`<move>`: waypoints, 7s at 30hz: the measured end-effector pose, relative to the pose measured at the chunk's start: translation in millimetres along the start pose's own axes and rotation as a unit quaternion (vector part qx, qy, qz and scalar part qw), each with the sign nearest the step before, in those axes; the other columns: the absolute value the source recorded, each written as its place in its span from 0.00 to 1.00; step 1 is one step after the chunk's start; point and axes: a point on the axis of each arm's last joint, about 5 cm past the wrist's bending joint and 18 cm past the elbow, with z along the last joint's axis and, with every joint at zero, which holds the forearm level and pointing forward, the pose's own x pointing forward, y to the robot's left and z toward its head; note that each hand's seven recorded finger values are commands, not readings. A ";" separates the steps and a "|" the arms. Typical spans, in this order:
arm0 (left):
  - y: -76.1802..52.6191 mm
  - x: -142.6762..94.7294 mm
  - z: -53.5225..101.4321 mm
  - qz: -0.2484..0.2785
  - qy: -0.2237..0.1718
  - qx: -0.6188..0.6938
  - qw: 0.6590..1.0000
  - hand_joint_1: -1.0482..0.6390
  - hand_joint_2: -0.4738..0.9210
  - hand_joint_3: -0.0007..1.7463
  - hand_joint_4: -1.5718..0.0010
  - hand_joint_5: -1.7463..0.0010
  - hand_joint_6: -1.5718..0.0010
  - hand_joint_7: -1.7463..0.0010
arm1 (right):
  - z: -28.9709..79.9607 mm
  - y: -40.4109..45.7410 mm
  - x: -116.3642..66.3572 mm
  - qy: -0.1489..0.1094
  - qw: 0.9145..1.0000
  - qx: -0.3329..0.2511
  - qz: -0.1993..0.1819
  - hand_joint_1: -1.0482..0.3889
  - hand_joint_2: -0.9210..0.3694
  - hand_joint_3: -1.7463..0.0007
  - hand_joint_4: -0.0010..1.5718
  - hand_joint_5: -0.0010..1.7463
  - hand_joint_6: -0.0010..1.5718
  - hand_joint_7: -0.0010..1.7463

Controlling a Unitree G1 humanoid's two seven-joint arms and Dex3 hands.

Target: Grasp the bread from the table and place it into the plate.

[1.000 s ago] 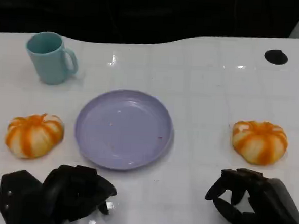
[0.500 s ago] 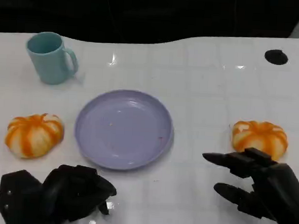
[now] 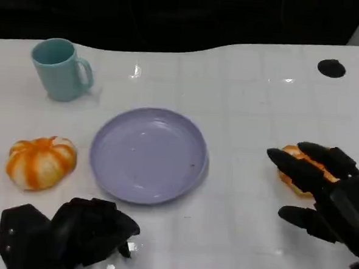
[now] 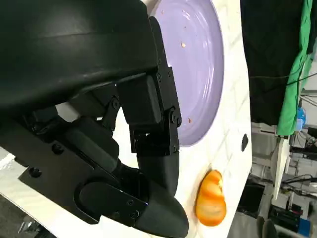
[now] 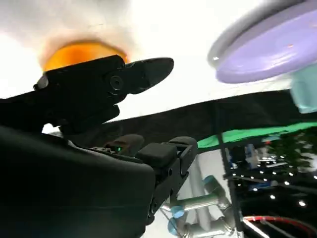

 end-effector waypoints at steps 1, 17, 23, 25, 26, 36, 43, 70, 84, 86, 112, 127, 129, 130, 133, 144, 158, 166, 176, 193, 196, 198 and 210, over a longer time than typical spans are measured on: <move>0.0 0.0 0.0 0.000 0.000 0.000 1.000 0.00 0.79 0.15 0.42 0.13 0.03 0.77 | -0.7 -1.1 0.5 0.006 1.000 -0.009 0.004 0.43 0.02 1.00 0.00 0.22 0.19 0.00; -1.1 -0.7 0.5 -0.001 -0.001 0.003 1.000 0.00 0.80 0.15 0.43 0.14 0.04 0.77 | -15.4 -3.1 20.1 0.077 0.991 -0.094 0.057 0.37 0.06 1.00 0.00 0.20 0.18 0.00; -1.4 -1.0 0.3 -0.001 -0.001 0.003 1.000 0.00 0.79 0.15 0.43 0.14 0.04 0.77 | -19.0 0.2 28.3 0.078 0.990 -0.096 0.070 0.37 0.05 0.99 0.00 0.19 0.17 0.00; -1.5 -1.4 0.2 -0.001 -0.001 0.002 1.000 0.00 0.80 0.15 0.43 0.14 0.04 0.77 | -20.8 1.7 30.7 0.080 0.989 -0.098 0.078 0.36 0.03 0.99 0.00 0.15 0.16 0.00; -1.5 -1.5 0.3 -0.001 -0.002 0.002 1.000 0.00 0.80 0.15 0.42 0.14 0.04 0.77 | -21.7 2.5 31.9 0.083 0.988 -0.100 0.085 0.36 0.03 0.99 0.00 0.14 0.15 0.00; -1.7 -2.3 0.4 0.000 -0.002 0.003 1.000 0.00 0.80 0.15 0.42 0.14 0.04 0.76 | -27.5 14.6 36.2 0.101 0.981 -0.101 0.131 0.40 0.05 0.99 0.00 0.15 0.15 0.00; -1.7 -2.5 0.6 0.000 -0.003 0.002 1.000 0.00 0.80 0.15 0.43 0.13 0.04 0.76 | -26.1 17.0 42.4 0.111 0.980 -0.097 0.136 0.47 0.06 1.00 0.03 0.18 0.18 0.01; -4.2 -5.2 0.1 0.002 -0.004 0.005 1.000 0.00 0.80 0.15 0.43 0.13 0.04 0.75 | -25.6 34.0 42.0 0.048 0.998 -0.035 -0.024 0.66 0.51 0.23 0.63 1.00 0.52 0.97; -5.0 -4.6 0.2 0.000 -0.004 0.005 1.000 0.00 0.79 0.15 0.43 0.13 0.04 0.75 | -4.4 23.8 59.2 -0.011 0.996 0.018 -0.081 0.78 0.62 0.14 0.67 1.00 0.57 0.92; -5.0 -4.5 0.2 -0.001 -0.004 0.005 1.000 0.00 0.79 0.15 0.43 0.13 0.04 0.75 | 1.2 22.0 62.5 -0.020 0.996 0.034 -0.083 0.77 0.63 0.13 0.67 1.00 0.57 0.91; -6.9 -2.3 -0.2 -0.004 -0.003 0.001 1.000 0.00 0.79 0.14 0.42 0.13 0.04 0.75 | 83.1 40.5 106.0 -0.128 0.977 0.170 -0.002 0.76 0.62 0.10 0.67 1.00 0.60 0.88; -8.2 -1.6 -0.7 -0.005 -0.005 0.001 1.000 0.00 0.80 0.14 0.42 0.13 0.04 0.75 | 115.3 65.6 129.7 -0.138 0.976 0.167 0.032 0.66 0.45 0.24 0.59 1.00 0.51 0.89; -8.4 -1.5 -0.7 -0.005 -0.005 0.001 1.000 0.00 0.80 0.14 0.42 0.13 0.04 0.75 | 115.5 67.7 130.2 -0.135 0.976 0.169 0.033 0.66 0.41 0.30 0.54 0.94 0.50 0.74; -8.5 -1.4 -0.7 -0.005 -0.005 0.001 1.000 0.00 0.80 0.14 0.42 0.13 0.04 0.75 | 115.3 68.4 130.1 -0.135 0.975 0.170 0.034 0.65 0.37 0.40 0.47 0.82 0.47 0.57; -8.7 -1.4 -0.7 -0.006 -0.006 0.000 1.000 0.00 0.80 0.14 0.42 0.13 0.05 0.76 | 114.2 68.6 131.0 -0.134 0.975 0.172 0.048 0.57 0.26 0.61 0.21 0.43 0.31 0.21; -9.6 -1.0 -0.7 -0.007 -0.006 0.000 1.000 0.00 0.80 0.13 0.43 0.14 0.04 0.76 | 112.8 64.0 136.3 -0.150 0.968 0.125 0.159 0.25 0.00 0.88 0.00 0.08 0.11 0.00; -10.0 -0.9 -0.1 -0.005 -0.004 0.000 1.000 0.00 0.80 0.13 0.43 0.14 0.03 0.76 | 101.8 53.6 126.8 -0.164 0.965 0.134 0.155 0.27 0.00 0.87 0.17 0.20 0.12 0.01; -10.1 -0.9 -0.1 -0.005 -0.004 0.001 1.000 0.00 0.80 0.13 0.43 0.13 0.03 0.77 | 97.4 51.2 126.2 -0.164 0.967 0.127 0.145 0.32 0.00 0.91 0.62 0.28 0.13 0.00; -10.5 -0.6 0.4 -0.006 -0.002 0.000 1.000 0.00 0.80 0.13 0.43 0.13 0.03 0.77 | 97.0 53.0 123.2 -0.156 0.967 0.144 0.143 0.37 0.00 0.94 0.55 0.47 0.16 0.03; -10.9 -1.0 0.1 -0.006 -0.003 -0.002 1.000 0.00 0.80 0.13 0.42 0.13 0.03 0.78 | 75.2 33.7 100.8 -0.158 0.971 0.160 0.081 0.43 0.00 0.90 0.43 0.48 0.40 0.09; -10.9 -0.9 0.1 -0.006 -0.003 -0.002 1.000 0.00 0.79 0.14 0.42 0.13 0.03 0.78 | 66.5 27.6 88.1 -0.149 0.971 0.172 0.075 0.43 0.00 0.91 0.40 0.47 0.41 0.09; -10.8 -0.8 0.1 -0.006 -0.002 -0.002 1.000 0.00 0.79 0.14 0.42 0.14 0.02 0.78 | 63.1 24.7 79.7 -0.144 0.970 0.184 0.068 0.46 0.00 0.95 0.39 0.46 0.44 0.09; -12.1 -0.4 -0.1 -0.009 -0.002 -0.001 1.000 0.00 0.79 0.14 0.43 0.13 0.02 0.78 | 42.7 15.2 37.9 -0.134 0.962 0.236 0.027 0.58 0.34 0.51 0.41 0.81 0.47 0.52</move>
